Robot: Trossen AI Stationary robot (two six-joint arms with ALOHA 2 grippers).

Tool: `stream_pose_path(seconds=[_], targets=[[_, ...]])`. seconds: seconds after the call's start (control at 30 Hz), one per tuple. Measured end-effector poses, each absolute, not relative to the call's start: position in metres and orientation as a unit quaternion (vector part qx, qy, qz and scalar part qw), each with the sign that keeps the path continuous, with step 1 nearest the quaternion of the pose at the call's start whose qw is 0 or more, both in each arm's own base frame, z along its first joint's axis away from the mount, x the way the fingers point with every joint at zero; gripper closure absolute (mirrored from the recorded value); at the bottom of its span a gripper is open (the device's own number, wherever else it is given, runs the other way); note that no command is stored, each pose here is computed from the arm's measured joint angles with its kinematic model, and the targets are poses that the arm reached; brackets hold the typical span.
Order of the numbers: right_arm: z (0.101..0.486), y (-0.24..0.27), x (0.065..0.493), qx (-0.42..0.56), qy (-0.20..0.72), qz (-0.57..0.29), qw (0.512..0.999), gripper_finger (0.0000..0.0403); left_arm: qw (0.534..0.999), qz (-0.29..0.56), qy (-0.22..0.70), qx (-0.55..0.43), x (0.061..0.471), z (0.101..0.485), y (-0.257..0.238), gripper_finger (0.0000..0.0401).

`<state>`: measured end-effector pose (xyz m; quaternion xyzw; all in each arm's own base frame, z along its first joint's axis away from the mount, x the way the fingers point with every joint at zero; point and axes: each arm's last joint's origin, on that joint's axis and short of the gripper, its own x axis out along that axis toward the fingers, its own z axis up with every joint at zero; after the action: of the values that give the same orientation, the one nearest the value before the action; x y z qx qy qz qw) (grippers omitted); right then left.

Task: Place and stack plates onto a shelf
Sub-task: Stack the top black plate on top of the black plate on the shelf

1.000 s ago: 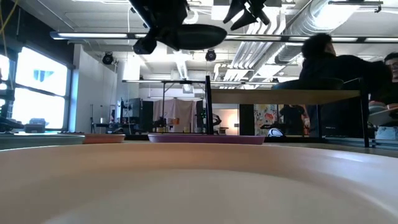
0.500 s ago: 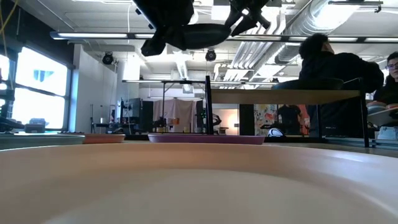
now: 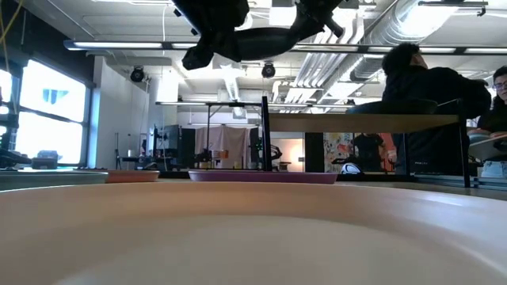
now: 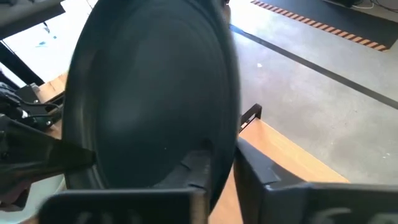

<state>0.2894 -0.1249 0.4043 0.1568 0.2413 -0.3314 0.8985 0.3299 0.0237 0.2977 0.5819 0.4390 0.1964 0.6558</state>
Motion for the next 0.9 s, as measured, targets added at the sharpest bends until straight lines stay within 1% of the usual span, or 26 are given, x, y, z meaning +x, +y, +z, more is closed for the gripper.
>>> stream_pose_path(seconds=[0.07,0.23,0.37,0.53,0.73,0.9], targets=[[0.4046,-0.1248,0.2896,0.158,0.239,-0.33,0.899,0.0395,0.656,0.197,0.438,0.582,0.33,0.2979,0.0238,0.04],[0.4041,-0.1247,0.2894,0.166,0.239,-0.331,0.898,0.0389,0.656,0.196,0.438,0.582,0.33,0.2977,0.0236,0.04],[0.4042,-0.1247,0.2895,0.167,0.239,-0.331,0.898,0.0399,0.668,0.204,0.434,0.569,0.33,0.2978,0.0238,0.0396],[0.4039,-0.1248,0.2892,0.174,0.238,-0.333,0.896,0.04,0.689,0.221,0.425,0.544,0.3301,0.2982,0.0242,0.0364],[0.4035,-0.1246,0.2888,0.176,0.24,-0.333,0.895,0.0403,0.744,0.245,0.398,0.478,0.3307,0.2978,0.0231,0.0321],[0.403,-0.1284,0.2863,0.178,0.243,-0.339,0.891,0.0403,0.778,0.266,0.377,0.427,0.3309,0.2975,0.017,0.0302]])
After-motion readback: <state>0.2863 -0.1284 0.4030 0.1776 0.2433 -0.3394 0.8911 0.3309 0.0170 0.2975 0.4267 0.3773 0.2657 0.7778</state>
